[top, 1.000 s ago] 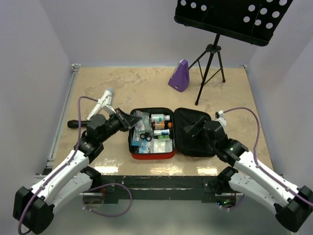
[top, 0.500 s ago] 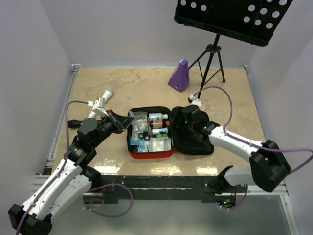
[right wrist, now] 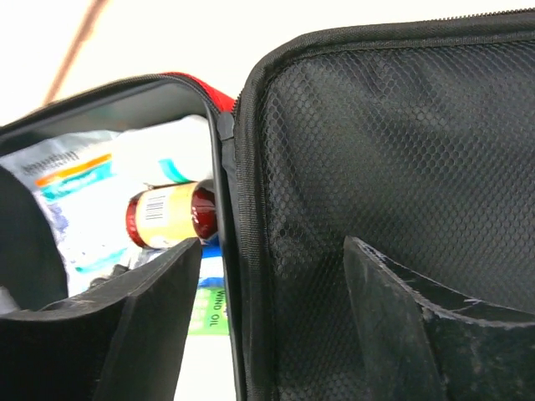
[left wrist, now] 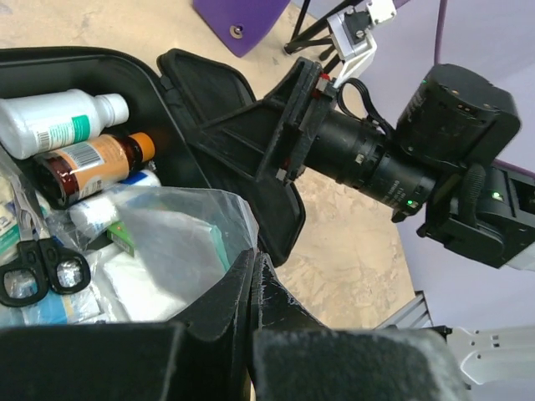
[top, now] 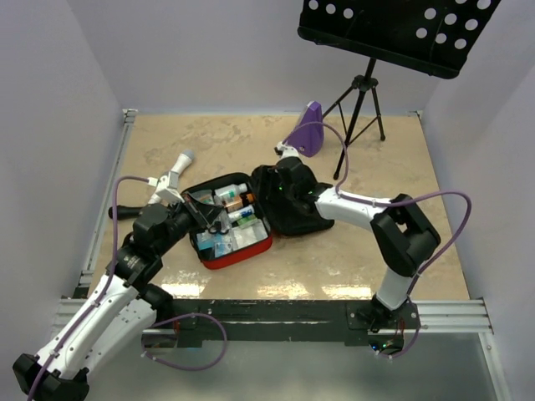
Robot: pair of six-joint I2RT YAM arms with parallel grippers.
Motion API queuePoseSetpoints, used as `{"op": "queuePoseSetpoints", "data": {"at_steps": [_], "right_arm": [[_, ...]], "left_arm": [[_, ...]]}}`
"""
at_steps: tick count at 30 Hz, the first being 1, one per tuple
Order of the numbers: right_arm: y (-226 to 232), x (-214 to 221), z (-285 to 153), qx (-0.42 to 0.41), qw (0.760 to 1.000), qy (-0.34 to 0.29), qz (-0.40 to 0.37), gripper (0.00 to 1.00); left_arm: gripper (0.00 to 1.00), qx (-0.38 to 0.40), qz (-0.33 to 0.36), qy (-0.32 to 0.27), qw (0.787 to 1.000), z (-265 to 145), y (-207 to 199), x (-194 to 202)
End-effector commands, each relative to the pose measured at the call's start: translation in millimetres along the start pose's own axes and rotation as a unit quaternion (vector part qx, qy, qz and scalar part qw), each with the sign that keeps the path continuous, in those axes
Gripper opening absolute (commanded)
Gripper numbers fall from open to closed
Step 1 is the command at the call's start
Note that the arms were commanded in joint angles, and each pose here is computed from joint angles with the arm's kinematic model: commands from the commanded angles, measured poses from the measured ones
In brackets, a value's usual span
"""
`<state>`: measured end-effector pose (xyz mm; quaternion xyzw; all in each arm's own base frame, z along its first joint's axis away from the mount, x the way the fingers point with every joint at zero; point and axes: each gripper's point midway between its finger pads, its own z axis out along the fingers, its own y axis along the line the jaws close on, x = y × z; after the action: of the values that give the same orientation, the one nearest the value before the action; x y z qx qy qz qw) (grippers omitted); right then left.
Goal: Organize the medicine kit
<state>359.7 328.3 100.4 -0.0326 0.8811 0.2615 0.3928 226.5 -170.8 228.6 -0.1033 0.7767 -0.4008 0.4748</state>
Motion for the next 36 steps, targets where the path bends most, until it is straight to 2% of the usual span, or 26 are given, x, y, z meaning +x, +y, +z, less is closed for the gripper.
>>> {"op": "queuePoseSetpoints", "data": {"at_steps": [1,5,7,11,14,17,21,25,29,36], "right_arm": [[23,-13,-21,-0.016,0.999,-0.009,0.033,0.78],[19,-49,-83,-0.013,0.993,-0.084,0.087,0.84],[16,-54,-114,-0.021,0.987,-0.107,0.115,0.85],[3,-21,-155,-0.047,0.980,-0.091,0.169,0.89],[1,15,-178,-0.097,0.966,-0.066,0.230,0.89],[2,26,-196,-0.138,0.951,-0.071,0.268,0.91],[2,38,-194,-0.140,0.952,-0.047,0.268,0.99],[-1,60,-177,-0.134,0.952,-0.010,0.275,0.99],[1,75,-167,-0.154,0.940,0.010,0.303,0.99],[0,91,-141,-0.149,0.937,0.034,0.314,0.99]], "left_arm": [[0.00,0.007,0.019,-0.031,0.999,-7,-12,-20],[0.00,0.002,0.023,-0.035,0.999,-6,-11,-23],[0.00,0.002,0.025,-0.038,0.999,-5,-11,-24],[0.00,0.000,0.027,-0.047,0.999,-4,-11,-28],[0.00,0.002,0.026,-0.051,0.998,-4,-13,-30],[0.00,-0.003,0.021,-0.064,0.998,-4,-13,-36],[0.00,-0.002,0.020,-0.068,0.997,-5,-15,-39],[0.00,-0.007,0.016,-0.070,0.997,-7,-13,-39],[0.00,-0.014,0.011,-0.066,0.998,-7,-7,-35],[0.00,-0.011,0.010,-0.055,0.998,-5,-5,-28]]}}
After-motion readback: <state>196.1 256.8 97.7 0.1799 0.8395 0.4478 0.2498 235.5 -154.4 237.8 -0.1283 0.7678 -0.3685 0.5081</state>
